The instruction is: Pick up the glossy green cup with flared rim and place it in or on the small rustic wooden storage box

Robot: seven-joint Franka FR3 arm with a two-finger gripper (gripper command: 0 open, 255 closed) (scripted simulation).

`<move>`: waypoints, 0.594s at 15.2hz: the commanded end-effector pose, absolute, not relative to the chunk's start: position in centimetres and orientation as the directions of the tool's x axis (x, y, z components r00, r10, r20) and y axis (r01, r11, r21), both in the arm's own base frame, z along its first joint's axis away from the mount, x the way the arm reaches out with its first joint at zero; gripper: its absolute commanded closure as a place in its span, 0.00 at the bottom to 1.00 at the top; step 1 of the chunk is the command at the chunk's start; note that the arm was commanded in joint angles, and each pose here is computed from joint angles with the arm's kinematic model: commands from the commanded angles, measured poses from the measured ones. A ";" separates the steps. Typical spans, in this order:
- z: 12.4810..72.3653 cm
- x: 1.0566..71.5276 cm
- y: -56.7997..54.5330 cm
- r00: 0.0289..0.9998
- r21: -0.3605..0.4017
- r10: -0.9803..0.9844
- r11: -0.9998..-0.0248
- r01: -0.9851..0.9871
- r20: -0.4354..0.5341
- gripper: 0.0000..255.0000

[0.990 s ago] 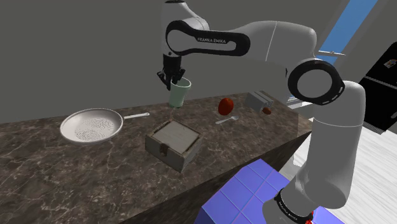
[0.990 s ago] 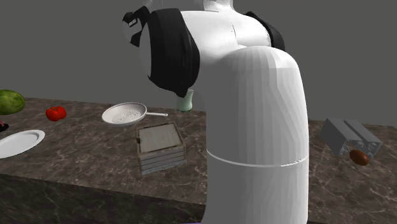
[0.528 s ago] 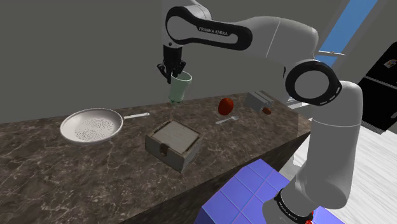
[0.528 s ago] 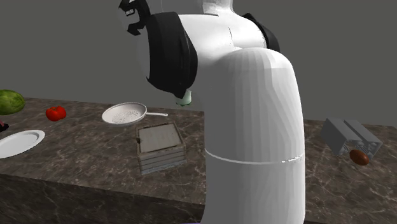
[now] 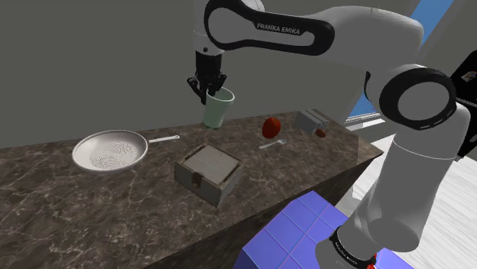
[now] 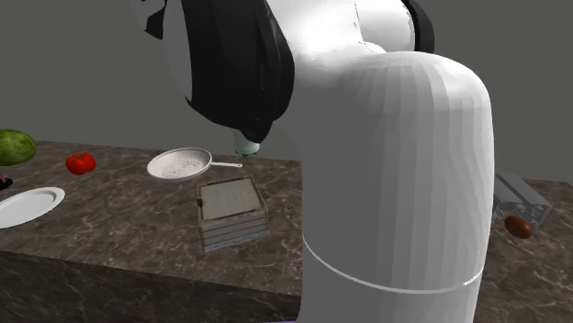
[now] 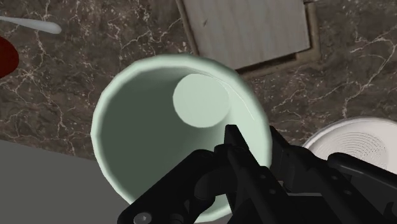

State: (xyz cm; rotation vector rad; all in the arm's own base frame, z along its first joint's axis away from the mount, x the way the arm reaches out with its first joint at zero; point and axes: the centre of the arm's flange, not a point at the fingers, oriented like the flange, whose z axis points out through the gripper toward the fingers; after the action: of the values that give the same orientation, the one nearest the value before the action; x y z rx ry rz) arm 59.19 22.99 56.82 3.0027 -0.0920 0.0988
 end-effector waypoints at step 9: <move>58.5 50.6 28.5 0.996 0.134 -0.058 -0.989 -0.067 0.070 1.00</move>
State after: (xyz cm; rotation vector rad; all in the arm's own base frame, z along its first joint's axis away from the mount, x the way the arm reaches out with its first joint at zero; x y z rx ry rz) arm 50.86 28.39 58.87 3.0025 -0.0925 0.0988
